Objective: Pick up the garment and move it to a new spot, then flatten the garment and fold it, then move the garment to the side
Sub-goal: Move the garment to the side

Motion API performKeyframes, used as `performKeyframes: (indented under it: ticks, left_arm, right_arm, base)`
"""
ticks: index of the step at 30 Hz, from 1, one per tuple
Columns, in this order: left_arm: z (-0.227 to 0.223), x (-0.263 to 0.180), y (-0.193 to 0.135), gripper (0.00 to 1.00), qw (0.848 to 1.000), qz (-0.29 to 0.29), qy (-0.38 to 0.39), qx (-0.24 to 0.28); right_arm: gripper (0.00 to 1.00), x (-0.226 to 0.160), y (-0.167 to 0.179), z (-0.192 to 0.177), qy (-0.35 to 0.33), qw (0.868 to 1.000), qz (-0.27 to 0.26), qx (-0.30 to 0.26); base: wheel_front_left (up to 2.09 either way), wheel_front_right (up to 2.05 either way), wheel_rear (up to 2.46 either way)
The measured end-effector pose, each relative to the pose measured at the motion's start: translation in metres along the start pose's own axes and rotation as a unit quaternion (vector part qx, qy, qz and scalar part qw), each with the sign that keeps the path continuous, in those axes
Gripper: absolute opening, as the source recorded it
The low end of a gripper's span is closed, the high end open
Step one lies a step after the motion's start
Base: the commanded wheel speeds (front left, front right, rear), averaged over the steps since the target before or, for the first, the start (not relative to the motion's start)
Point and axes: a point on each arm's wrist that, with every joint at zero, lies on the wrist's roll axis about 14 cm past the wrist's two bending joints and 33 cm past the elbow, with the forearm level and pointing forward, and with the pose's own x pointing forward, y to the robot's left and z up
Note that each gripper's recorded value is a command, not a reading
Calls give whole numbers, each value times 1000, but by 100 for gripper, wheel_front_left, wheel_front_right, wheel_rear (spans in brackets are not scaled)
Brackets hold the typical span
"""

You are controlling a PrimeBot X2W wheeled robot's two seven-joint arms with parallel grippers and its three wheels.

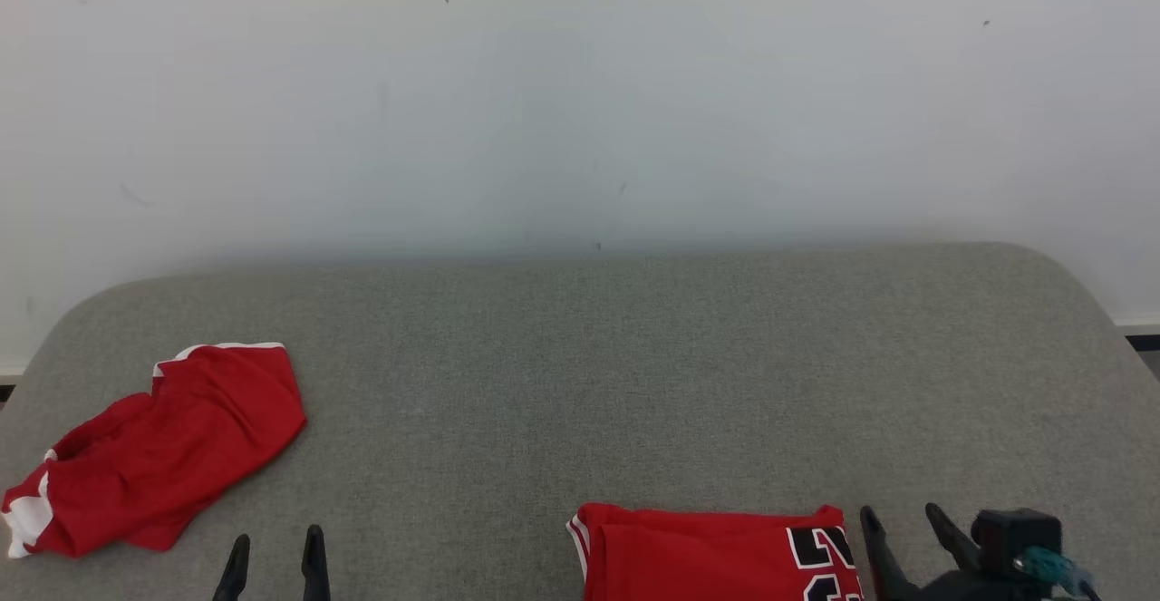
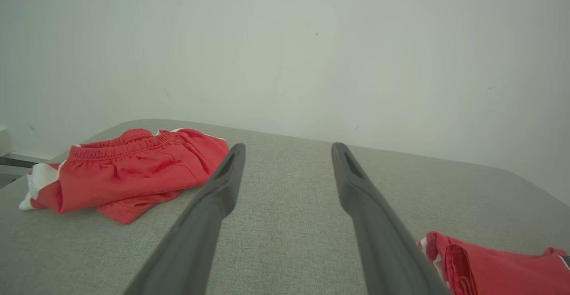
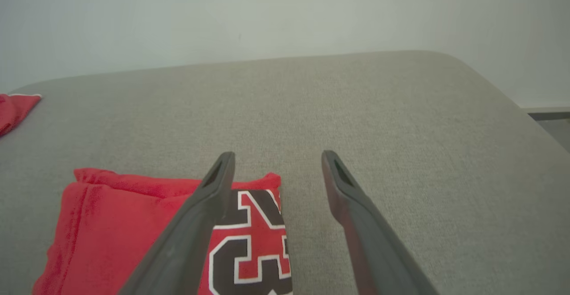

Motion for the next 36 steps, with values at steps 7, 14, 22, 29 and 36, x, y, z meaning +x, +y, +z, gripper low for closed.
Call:
performKeyframes:
  ticks: [7,14,22,29,36]
  left_arm:
    - [-5,3,-4,100,1000,-6,9,-1]
    - [-6,6,-2,100,1000,-2,9,-4]
    - [-6,10,11,100,1000,10,11,-1]
    - [-7,12,18,100,1000,15,16,8]
    - [-7,13,24,100,1000,22,18,12]
  right_arm:
    - [100,3,4,-28,191,981,18,-35]
    - [100,-8,-16,-47,317,944,18,-87]
    - [100,-3,-13,-76,369,926,37,-73]
    - [100,10,1,-102,394,915,62,-61]
    - [100,22,1,-112,407,908,61,-74]
  base:
    - [0,0,0]
    - [0,0,0]
    - [0,0,0]
    - [0,0,0]
    - [0,0,0]
